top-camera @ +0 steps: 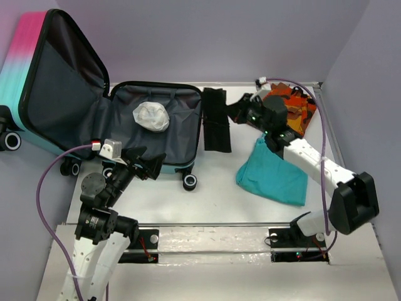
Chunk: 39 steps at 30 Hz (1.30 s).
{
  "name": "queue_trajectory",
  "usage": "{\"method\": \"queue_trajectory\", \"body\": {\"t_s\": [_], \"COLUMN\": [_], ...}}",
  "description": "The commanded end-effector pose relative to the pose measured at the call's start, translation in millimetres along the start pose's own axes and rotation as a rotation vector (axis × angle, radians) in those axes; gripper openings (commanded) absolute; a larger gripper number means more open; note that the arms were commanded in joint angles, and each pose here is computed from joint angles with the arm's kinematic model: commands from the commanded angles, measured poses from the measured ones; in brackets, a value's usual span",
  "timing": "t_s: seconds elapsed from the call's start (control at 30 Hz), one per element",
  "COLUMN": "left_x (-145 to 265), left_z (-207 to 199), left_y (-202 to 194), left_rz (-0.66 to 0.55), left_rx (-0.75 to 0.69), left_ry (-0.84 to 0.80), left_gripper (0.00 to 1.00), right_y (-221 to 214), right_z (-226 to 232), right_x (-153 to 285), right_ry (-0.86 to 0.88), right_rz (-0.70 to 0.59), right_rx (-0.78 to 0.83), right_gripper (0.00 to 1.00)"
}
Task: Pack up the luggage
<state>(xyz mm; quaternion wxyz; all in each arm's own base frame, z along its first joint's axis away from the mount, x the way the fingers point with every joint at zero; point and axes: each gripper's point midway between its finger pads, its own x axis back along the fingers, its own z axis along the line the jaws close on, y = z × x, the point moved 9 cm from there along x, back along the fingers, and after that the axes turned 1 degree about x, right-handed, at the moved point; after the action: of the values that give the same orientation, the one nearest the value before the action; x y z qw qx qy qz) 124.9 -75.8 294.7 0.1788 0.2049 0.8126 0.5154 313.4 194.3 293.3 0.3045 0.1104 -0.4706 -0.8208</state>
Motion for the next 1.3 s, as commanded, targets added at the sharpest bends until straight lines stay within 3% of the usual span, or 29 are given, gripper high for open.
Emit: {"method": "queue_trajectory", "body": {"t_s": [0.0, 0.1, 0.13, 0.17, 0.2, 0.23, 0.27, 0.33, 0.37, 0.43, 0.57, 0.6, 0.63, 0.73, 0.83, 0.87, 0.97, 1.0, 1.07, 1.1, 1.27], "left_x": [-2.2, -2.0, -2.0, -1.8, -1.5, -1.5, -1.2, -1.0, -1.4, -2.1, -7.8, -12.7, -14.5, -29.7, -47.2, -56.8, -81.8, -93.8, -111.5, -124.5, -155.1], "left_z": [-0.5, -0.2, 0.1, 0.0, 0.4, 0.4, 0.5, 0.5, 0.8, 0.9, 0.0, -1.7, -5.5, -14.3, -25.5, -44.4, -81.3, -112.4, -125.9, -127.8, -138.0], "left_y": [4.9, 5.5, 5.7, 6.1, 6.2, 6.2, 6.2, 6.7, 6.0, 5.7, 3.8, 4.0, 3.5, -2.2, -7.2, -26.0, -47.5, -73.4, -102.3, -137.7, -205.4], "left_rz": [-0.025, -0.029, -0.030, -0.034, -0.035, -0.035, -0.036, -0.040, -0.036, -0.032, -0.009, -0.010, 0.000, 0.052, 0.048, 0.136, 0.186, 0.286, 0.364, 0.462, 0.584], "left_rx": [-0.005, -0.006, -0.006, -0.007, -0.009, -0.009, -0.010, -0.010, -0.009, -0.006, 0.018, 0.044, 0.062, 0.182, 0.240, 0.263, 0.253, 0.198, 0.126, 0.079, -0.016], "left_ry": [-0.008, -0.005, -0.002, -0.002, 0.001, 0.001, 0.002, 0.004, 0.003, 0.002, -0.023, -0.048, -0.092, -0.194, -0.202, -0.251, -0.204, -0.221, -0.125, -0.084, 0.004], "left_gripper": [0.99, 0.99, 0.99, 0.99, 0.99, 0.99, 0.99, 0.99, 0.99, 0.97, 0.87, 0.85, 0.84, 0.80, 0.79, 0.79, 0.80, 0.80, 0.81, 0.81, 0.81], "right_y": [49.0, 26.2, 42.2, 20.5, 15.2, 11.1, 9.5, 6.4, -4.0, 15.6, 24.3, 5.9, 24.5, 26.6, 16.8, 24.6, 18.3, 20.5, 21.7, 26.5, 30.4], "right_z": [79.7, 105.1, 126.6, 122.4, 130.9, 131.1, 129.7, 121.4, 101.0, 85.1, 46.4, 27.9, 26.4, 5.0, -15.6, -14.3, -23.3, -21.1, -22.8, -18.2, -11.8], "right_x": [-43.2, -89.9, -97.9, -122.6, -129.9, -134.6, -135.8, -128.6, -125.0, -100.4, -43.6, -29.8, -2.7, 50.6, 86.9, 104.6, 128.6, 139.2, 150.7, 159.5, 179.7], "right_ry": [0.232, 0.286, 0.358, 0.367, 0.402, 0.410, 0.403, 0.346, 0.259, 0.210, 0.074, 0.017, -0.021, -0.215, -0.395, -0.421, -0.535, -0.539, -0.572, -0.563, -0.560], "right_rz": [-0.140, -0.085, -0.107, -0.036, 0.000, 0.041, 0.046, 0.031, 0.037, -0.012, -0.073, -0.042, -0.120, -0.187, -0.196, -0.250, -0.254, -0.280, -0.287, -0.313, -0.317], "right_rx": [-0.006, -0.049, -0.054, -0.070, -0.079, -0.079, -0.073, -0.042, -0.036, -0.020, 0.014, 0.032, 0.051, 0.110, 0.151, 0.147, 0.152, 0.150, 0.153, 0.150, 0.168], "right_gripper": [0.07, 0.07, 0.07, 0.09, 0.36, 0.54, 0.79, 0.87, 0.87, 0.85, 0.77, 0.75, 0.74, 0.74, 0.74, 0.74, 0.73, 0.73, 0.73, 0.73, 0.73]}}
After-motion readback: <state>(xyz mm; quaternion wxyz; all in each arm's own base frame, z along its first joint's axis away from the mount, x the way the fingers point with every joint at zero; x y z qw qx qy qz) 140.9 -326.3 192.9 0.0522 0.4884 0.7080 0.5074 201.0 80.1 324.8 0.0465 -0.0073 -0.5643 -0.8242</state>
